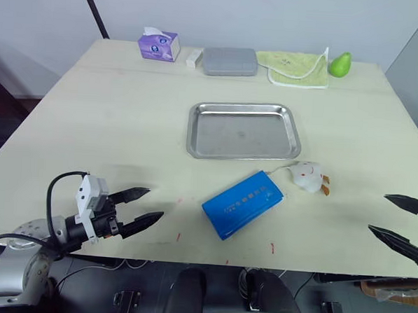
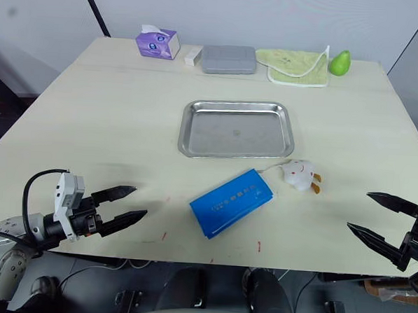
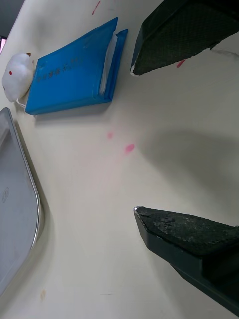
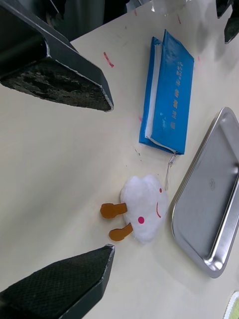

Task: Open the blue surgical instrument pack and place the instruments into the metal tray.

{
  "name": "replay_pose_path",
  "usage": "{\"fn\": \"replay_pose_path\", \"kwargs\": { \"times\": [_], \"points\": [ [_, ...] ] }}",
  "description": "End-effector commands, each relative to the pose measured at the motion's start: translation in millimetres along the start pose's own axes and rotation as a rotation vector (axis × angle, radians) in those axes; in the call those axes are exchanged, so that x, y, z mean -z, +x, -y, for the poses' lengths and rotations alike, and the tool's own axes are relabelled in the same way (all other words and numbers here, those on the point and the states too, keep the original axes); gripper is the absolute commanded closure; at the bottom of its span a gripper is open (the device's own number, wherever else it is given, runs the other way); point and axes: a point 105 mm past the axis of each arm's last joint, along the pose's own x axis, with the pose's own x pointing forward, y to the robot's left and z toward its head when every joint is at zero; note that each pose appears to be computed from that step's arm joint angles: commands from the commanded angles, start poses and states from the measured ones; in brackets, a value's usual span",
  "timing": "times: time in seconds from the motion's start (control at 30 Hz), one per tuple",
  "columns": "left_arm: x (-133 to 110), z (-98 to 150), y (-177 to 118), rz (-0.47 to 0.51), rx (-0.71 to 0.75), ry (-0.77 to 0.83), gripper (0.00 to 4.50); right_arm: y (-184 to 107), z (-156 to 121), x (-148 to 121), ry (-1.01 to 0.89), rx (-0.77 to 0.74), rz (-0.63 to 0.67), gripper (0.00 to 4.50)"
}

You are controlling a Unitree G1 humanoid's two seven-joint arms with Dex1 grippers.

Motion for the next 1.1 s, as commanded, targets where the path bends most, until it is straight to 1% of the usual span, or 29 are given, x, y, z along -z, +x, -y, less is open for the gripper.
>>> {"fn": "replay_pose_path", "kwargs": {
  "times": [0.03, 0.13, 0.17, 0.23, 0.3, 0.33, 0.4, 0.47, 0.5, 0.57, 0.6, 0.63, 0.67, 0.83, 0.87, 0.9, 0.93, 1.1],
  "points": [
    [-16.8, 2.1, 7.4, 0.051, 0.005, 0.062, 0.05, 11.5, -4.3, -12.3, -0.026, 0.005, 0.050, 0.00],
    [-30.0, 7.2, 23.4, 0.094, -0.005, 0.137, 0.05, 32.0, -3.4, -22.3, -0.059, 0.063, 0.070, 0.00],
    [-33.2, 8.8, 26.1, 0.106, -0.009, 0.154, 0.05, 37.4, -5.1, -25.7, -0.067, 0.052, 0.073, 0.00],
    [-35.6, 11.5, 31.6, 0.083, -0.023, 0.162, 0.05, 50.3, -5.9, -36.6, -0.072, 0.042, 0.089, 0.00],
    [-38.6, 17.6, 37.8, 0.044, 0.003, 0.175, 0.05, 64.6, -1.4, -44.6, -0.118, 0.068, 0.036, 0.00],
    [-40.0, 21.7, 40.2, 0.024, 0.035, 0.181, 0.05, 71.9, -1.3, -47.5, -0.141, 0.049, 0.009, 0.00],
    [-44.1, 29.0, 43.4, 0.020, 0.102, 0.164, 0.05, 85.5, -13.0, -53.7, -0.113, -0.102, -0.004, 0.00],
    [-43.1, 35.7, 44.9, -0.002, 0.158, 0.168, 0.05, 98.6, -9.0, -55.9, -0.122, -0.130, -0.045, 0.00],
    [-43.1, 37.4, 45.9, -0.002, 0.168, 0.154, 0.01, 105.3, -4.6, -56.6, -0.146, -0.129, -0.067, 0.25],
    [-39.2, 44.1, 46.9, -0.023, 0.215, 0.142, 0.52, 118.9, -3.0, -57.2, -0.193, -0.181, -0.115, 0.91],
    [-37.6, 46.3, 47.2, -0.029, 0.229, 0.139, 0.64, 123.4, -3.2, -57.2, -0.205, -0.201, -0.133, 1.33],
    [-36.8, 47.4, 47.4, -0.033, 0.238, 0.138, 1.06, 126.3, -3.1, -57.3, -0.210, -0.213, -0.143, 1.72],
    [-34.6, 49.5, 48.3, -0.037, 0.245, 0.124, 1.06, 133.7, -3.6, -58.8, -0.229, -0.239, -0.153, 1.72],
    [-16.9, 60.9, 54.7, -0.083, 0.281, 0.098, 3.35, 166.8, -4.0, -53.4, -0.438, -0.367, -0.282, 4.07],
    [-13.6, 61.5, 56.5, -0.087, 0.278, 0.094, 3.78, 173.1, -4.3, -52.6, -0.469, -0.382, -0.300, 4.48],
    [-10.6, 61.8, 57.8, -0.091, 0.273, 0.086, 4.16, 178.3, -4.2, -51.8, -0.496, -0.393, -0.316, 4.50],
    [-6.7, 62.5, 58.5, -0.101, 0.274, 0.082, 4.42, 182.8, -4.2, -50.9, -0.520, -0.404, -0.333, 4.50],
    [3.4, 63.9, 62.4, -0.116, 0.271, 0.072, 4.42, 198.1, -5.1, -45.6, -0.593, -0.456, -0.399, 4.50]
  ]
}}
